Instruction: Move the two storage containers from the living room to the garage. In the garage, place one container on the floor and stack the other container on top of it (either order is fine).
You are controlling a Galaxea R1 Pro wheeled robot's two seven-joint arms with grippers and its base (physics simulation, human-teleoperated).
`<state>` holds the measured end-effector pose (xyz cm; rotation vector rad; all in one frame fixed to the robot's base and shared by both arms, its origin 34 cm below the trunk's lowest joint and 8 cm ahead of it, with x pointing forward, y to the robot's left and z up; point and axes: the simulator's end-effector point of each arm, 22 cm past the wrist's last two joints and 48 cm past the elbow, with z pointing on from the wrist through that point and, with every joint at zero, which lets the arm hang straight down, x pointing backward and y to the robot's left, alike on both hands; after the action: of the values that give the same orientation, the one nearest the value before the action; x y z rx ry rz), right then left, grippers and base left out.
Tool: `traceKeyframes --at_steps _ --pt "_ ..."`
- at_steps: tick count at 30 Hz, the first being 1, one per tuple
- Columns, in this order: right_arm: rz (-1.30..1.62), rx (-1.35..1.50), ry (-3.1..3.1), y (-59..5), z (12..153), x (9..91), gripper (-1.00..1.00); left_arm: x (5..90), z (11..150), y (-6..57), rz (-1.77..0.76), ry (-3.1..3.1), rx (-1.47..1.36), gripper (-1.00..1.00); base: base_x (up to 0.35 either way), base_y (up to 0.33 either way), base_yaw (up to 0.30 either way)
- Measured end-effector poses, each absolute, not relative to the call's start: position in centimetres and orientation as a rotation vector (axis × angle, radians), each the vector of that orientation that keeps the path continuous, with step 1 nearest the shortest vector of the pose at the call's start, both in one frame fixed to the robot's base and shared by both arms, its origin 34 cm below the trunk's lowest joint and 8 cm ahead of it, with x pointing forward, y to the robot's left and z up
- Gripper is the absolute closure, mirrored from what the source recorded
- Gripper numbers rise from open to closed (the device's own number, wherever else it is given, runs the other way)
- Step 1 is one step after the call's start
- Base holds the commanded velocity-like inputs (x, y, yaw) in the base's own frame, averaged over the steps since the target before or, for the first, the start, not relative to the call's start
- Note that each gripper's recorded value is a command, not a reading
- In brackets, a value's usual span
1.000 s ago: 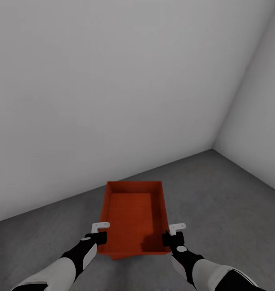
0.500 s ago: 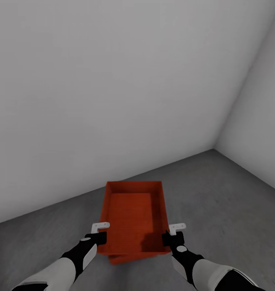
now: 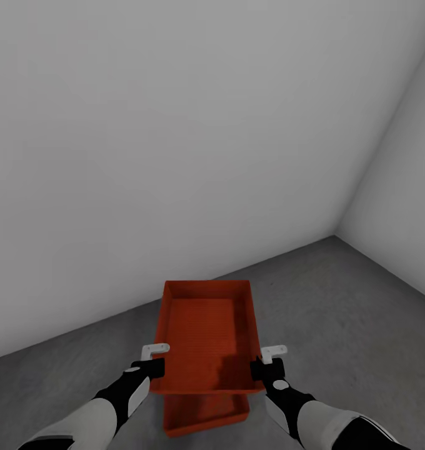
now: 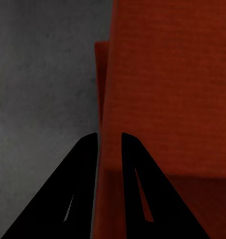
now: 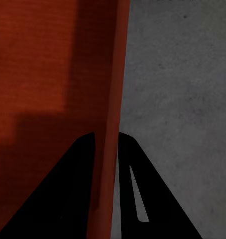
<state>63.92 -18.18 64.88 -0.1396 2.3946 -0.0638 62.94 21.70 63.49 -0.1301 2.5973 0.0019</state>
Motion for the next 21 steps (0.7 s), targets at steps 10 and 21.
traceKeyframes --at_steps 10,21 --pt "-0.065 -0.144 2.394 -18.18 64.86 63.94 1.00 62.81 63.38 21.70 0.000 2.597 -0.135 1.00 0.013 0.000 0.014" --pt "-0.066 -0.145 2.394 -18.16 64.87 63.94 1.00 62.83 63.39 21.72 0.001 2.597 -0.135 1.00 0.000 0.000 0.260"
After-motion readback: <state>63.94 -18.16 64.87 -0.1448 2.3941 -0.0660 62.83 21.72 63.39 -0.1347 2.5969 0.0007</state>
